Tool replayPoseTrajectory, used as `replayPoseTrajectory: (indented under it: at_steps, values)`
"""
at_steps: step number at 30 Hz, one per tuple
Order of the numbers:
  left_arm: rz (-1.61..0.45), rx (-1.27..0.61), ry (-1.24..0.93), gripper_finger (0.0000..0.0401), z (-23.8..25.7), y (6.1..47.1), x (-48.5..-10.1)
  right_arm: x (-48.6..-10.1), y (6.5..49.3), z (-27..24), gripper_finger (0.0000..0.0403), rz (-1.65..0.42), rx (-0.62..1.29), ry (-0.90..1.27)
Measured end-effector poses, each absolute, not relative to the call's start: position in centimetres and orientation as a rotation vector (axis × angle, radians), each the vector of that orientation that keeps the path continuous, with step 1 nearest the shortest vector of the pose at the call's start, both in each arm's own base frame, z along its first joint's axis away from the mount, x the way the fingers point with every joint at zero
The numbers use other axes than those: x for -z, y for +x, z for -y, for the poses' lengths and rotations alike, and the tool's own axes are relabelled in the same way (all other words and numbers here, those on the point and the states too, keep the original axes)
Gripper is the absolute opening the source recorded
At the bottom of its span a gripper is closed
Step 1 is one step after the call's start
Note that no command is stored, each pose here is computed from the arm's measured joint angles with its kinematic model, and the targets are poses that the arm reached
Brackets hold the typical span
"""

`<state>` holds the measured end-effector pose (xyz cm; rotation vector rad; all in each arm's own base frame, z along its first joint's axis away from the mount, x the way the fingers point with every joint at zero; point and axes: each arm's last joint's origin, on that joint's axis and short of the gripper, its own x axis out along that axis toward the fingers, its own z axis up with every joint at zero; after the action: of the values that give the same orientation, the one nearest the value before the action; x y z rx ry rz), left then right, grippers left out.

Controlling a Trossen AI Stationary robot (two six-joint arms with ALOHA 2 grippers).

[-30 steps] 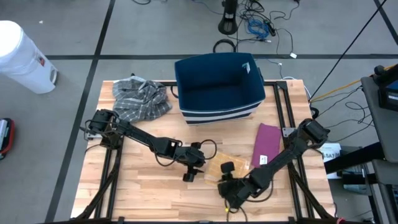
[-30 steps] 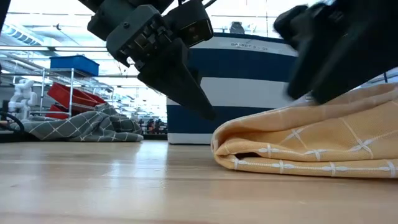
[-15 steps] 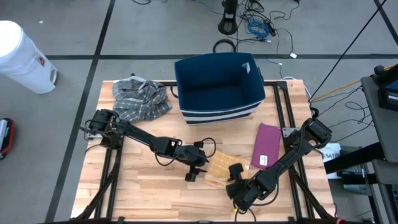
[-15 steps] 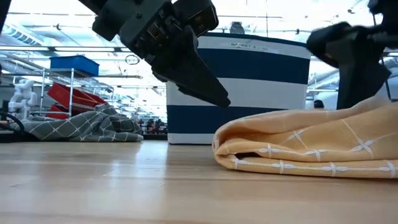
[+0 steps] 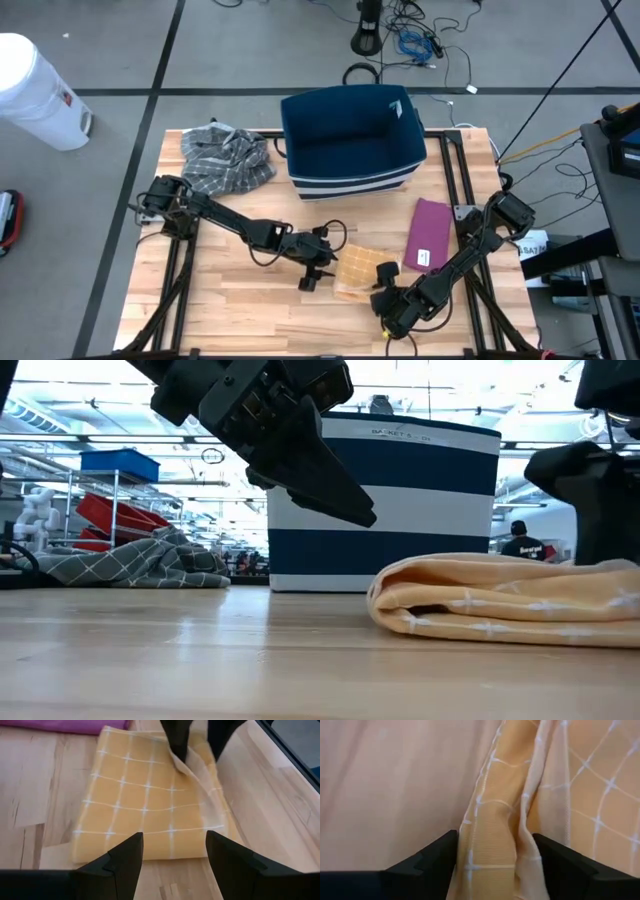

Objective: Fold towel
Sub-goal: Fold the yellow towel

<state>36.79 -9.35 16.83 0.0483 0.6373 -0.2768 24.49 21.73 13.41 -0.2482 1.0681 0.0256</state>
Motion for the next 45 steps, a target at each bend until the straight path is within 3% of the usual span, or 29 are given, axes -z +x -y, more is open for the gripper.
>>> replayPoseTrajectory:
  at_steps: [5, 13, 15, 24, 36, 45]
  values:
    - [-0.638, 0.277, 0.047, 0.0222, 9.4, 36.8, -16.8, -12.9, 24.7, -21.4, 0.0199, -1.074, -0.001, -0.293]
    - [-0.638, 0.277, 0.048, 0.0222, 9.4, 36.8, -16.8, -11.7, 25.3, -21.3, 0.0035, -1.108, -0.018, -0.291]
    - [-0.638, 0.277, 0.048, 0.0222, 9.4, 36.8, -16.8, -12.0, 25.5, -21.5, 0.0012, -1.091, -0.041, -0.311]
    - [-0.638, 0.277, 0.048, 0.0222, 9.4, 36.8, -16.8, -14.2, 26.3, -21.7, 0.0004, -1.075, -0.03, -0.464]
    - [-0.638, 0.266, 0.052, 0.0222, 9.3, 36.8, -16.8, -18.6, 25.8, -19.2, 0.0001, -1.381, 0.127, -0.707]
    - [-0.638, 0.265, 0.052, 0.0222, 9.3, 36.8, -16.8, -19.4, 25.7, -15.1, 0.0, -1.557, 0.524, -0.455]
